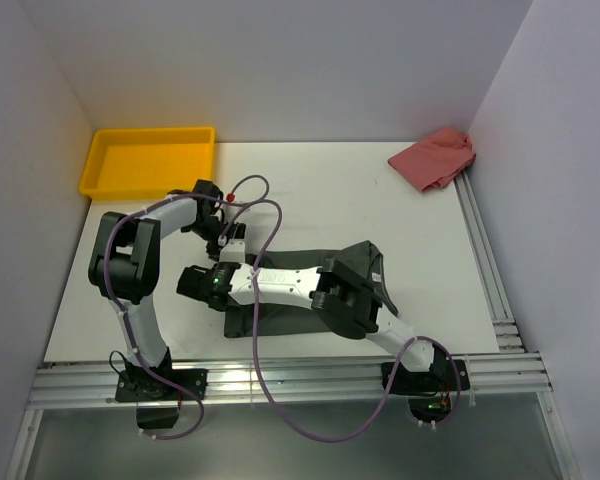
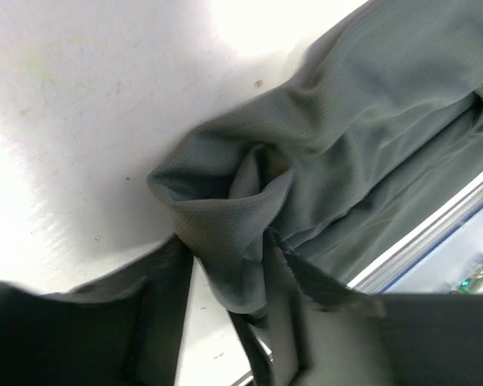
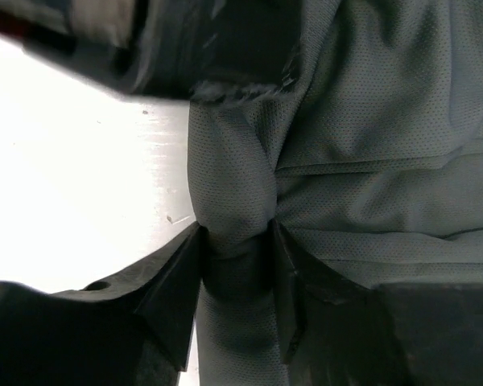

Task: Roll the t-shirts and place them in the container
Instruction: Roll the tshirt

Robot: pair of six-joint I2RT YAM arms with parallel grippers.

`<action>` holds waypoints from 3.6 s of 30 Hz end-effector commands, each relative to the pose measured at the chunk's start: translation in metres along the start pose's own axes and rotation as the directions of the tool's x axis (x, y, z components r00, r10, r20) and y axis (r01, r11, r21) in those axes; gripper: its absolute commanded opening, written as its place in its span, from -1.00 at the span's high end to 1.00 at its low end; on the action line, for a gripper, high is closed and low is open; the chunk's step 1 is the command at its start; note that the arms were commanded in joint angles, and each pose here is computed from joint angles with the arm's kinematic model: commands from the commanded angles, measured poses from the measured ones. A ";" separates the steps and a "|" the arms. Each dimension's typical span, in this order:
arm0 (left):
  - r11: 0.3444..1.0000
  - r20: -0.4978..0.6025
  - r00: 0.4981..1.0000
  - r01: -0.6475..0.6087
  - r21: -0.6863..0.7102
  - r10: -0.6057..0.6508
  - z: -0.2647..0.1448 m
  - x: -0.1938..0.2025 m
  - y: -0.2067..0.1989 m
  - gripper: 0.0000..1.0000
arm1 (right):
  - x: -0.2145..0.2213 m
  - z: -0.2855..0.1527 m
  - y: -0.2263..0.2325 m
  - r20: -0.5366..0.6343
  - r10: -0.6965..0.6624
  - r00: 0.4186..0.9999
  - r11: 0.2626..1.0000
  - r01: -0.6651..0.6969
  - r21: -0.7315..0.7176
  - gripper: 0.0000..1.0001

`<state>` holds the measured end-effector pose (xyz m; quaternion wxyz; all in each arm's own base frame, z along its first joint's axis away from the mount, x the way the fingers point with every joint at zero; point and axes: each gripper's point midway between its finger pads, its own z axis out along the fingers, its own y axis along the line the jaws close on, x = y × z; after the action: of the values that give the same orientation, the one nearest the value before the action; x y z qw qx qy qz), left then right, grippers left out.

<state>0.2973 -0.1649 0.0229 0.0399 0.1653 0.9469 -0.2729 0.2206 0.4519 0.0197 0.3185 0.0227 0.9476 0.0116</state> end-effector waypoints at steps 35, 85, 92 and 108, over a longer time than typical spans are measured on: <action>0.997 0.141 0.990 -0.008 0.082 -0.004 -0.038 -0.009 0.022 -0.19 | -0.028 -0.027 0.035 -0.441 0.474 0.762 0.409 -0.635 -0.656 0.81; 0.998 0.052 0.998 -0.024 -0.060 0.027 -0.014 -0.010 0.017 0.62 | -0.011 -0.059 0.024 0.025 0.010 1.000 0.994 -0.008 -0.110 -0.16; 0.998 0.048 0.998 -0.024 -0.063 0.027 -0.013 -0.011 0.017 0.62 | 0.012 -0.052 0.022 -0.009 -0.033 0.999 0.997 0.032 -0.071 -0.16; 0.998 0.049 0.998 -0.026 -0.060 0.029 -0.009 -0.015 0.014 0.59 | 0.064 -0.051 0.006 -0.097 -0.062 0.993 0.997 0.058 -0.040 -0.10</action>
<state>0.3063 -0.1475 0.0220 0.0589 0.1675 0.9519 -0.2498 0.1410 0.4735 0.0347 0.2768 -0.0223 0.9597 0.0426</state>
